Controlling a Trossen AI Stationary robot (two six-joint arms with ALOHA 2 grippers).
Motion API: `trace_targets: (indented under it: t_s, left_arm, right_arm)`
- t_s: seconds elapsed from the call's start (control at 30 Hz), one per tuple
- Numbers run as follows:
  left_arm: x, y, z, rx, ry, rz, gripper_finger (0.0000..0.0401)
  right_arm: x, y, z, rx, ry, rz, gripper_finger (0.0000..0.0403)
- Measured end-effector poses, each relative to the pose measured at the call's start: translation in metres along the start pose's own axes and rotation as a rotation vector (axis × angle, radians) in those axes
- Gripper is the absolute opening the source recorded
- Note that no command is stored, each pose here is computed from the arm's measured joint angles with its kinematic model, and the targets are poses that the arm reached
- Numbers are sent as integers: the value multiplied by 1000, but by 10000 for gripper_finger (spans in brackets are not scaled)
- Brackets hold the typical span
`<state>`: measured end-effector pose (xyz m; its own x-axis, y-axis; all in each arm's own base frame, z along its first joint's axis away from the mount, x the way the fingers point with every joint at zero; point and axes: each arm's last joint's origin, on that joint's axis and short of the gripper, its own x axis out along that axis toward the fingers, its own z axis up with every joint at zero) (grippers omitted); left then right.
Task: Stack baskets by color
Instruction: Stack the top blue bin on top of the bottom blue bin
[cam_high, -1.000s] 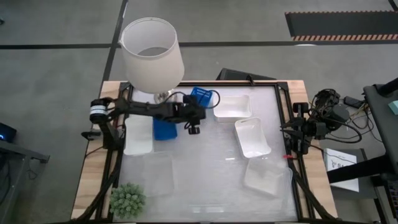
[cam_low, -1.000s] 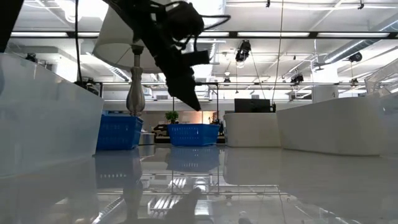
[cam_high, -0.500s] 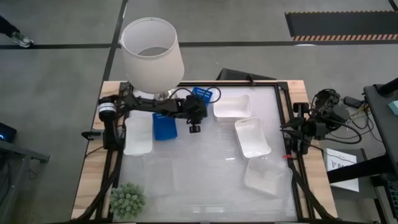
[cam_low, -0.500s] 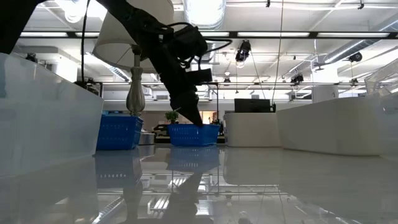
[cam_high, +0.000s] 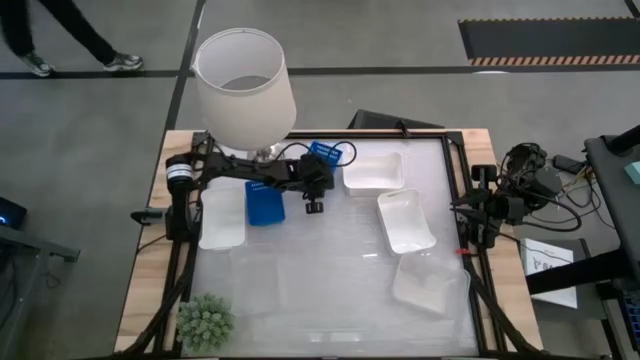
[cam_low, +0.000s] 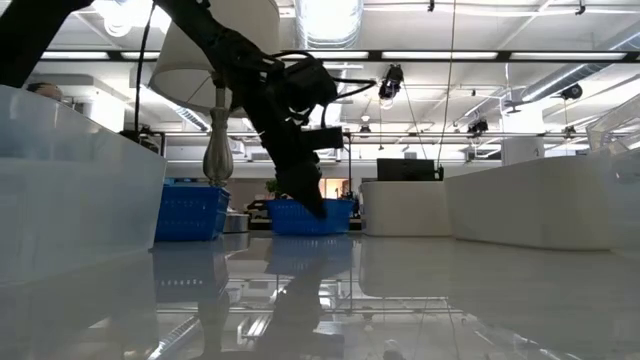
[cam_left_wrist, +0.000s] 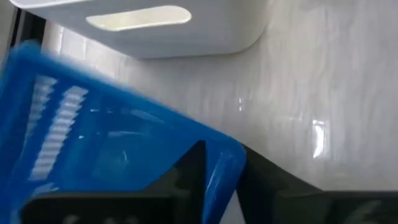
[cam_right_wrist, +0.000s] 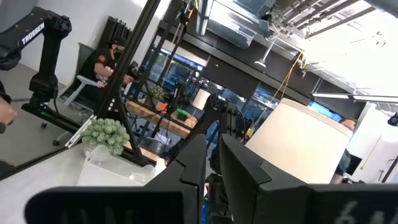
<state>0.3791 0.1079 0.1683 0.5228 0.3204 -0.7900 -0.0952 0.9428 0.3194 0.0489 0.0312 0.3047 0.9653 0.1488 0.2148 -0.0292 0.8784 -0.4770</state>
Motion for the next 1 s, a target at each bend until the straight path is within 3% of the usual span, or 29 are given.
trace_targets:
  t_s: [0.13, 0.47, 0.63, 1.0]
  left_arm:
    - [-4, 1, 2, -12, -12, 1, 8]
    - [-32, -18, 24, -10, -100, 4, 1]
    - [-67, -29, 39, -26, -178, 28, 0]
    - [-157, -85, 40, -189, -230, -139, 0]
  right_arm:
    - [0, 0, 0, 0, 0, 0, 38]
    - [0, 0, 0, -7, 0, 0, 38]
    - [0, 0, 0, 2, 0, 0, 38]
    - [0, 0, 0, 11, 0, 0, 38]
